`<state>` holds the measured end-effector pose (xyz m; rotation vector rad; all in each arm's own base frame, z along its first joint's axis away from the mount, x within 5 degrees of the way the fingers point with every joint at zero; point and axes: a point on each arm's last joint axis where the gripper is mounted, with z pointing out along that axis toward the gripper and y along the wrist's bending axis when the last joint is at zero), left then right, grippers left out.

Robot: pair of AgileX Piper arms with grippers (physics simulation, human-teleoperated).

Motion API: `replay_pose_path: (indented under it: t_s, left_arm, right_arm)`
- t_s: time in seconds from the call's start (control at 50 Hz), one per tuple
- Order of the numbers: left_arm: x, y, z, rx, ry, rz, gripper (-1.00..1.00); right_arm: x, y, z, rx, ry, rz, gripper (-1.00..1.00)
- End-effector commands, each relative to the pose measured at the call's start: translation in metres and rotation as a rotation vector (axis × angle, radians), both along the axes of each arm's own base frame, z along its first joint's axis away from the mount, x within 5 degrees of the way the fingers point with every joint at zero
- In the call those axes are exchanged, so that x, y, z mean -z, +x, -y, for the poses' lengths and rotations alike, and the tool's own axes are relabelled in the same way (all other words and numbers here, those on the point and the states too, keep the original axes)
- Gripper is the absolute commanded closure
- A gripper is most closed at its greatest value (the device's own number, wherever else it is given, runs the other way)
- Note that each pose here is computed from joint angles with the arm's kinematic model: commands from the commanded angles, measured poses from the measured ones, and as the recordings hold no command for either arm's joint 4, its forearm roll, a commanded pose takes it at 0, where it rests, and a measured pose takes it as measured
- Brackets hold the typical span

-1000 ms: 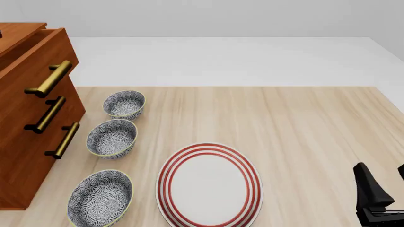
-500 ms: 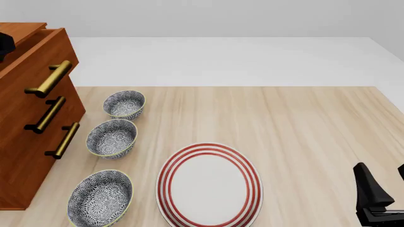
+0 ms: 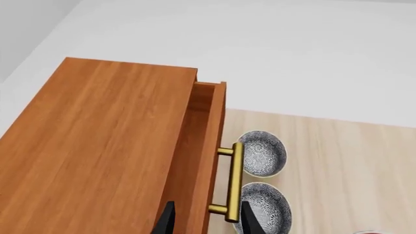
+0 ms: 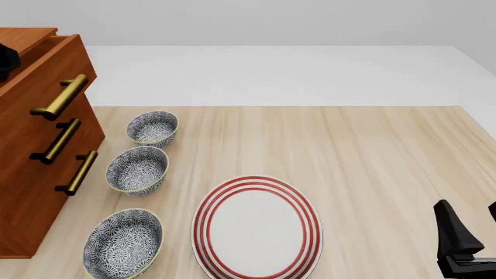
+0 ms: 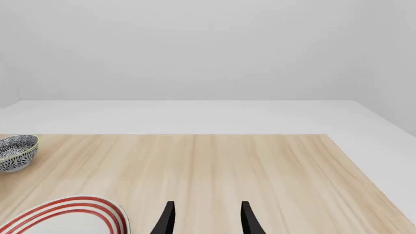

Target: Open the top drawer of the cabinet.

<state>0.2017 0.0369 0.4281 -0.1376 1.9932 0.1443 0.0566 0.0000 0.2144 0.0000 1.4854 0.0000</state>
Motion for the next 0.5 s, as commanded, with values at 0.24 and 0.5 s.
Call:
replay_pose_path:
  t_s: [0.24,0.5]
  left_arm:
    - [0.014,0.012,-0.003,-0.003,-0.002,-0.025,-1.00]
    - [0.026,0.023,-0.006,-0.010,-0.013,-0.038,-1.00]
  right_arm:
    - [0.000,0.000,0.000,0.000,0.000,0.000,-1.00]
    - [0.000,0.000,0.000,0.000,0.000,0.000,-1.00]
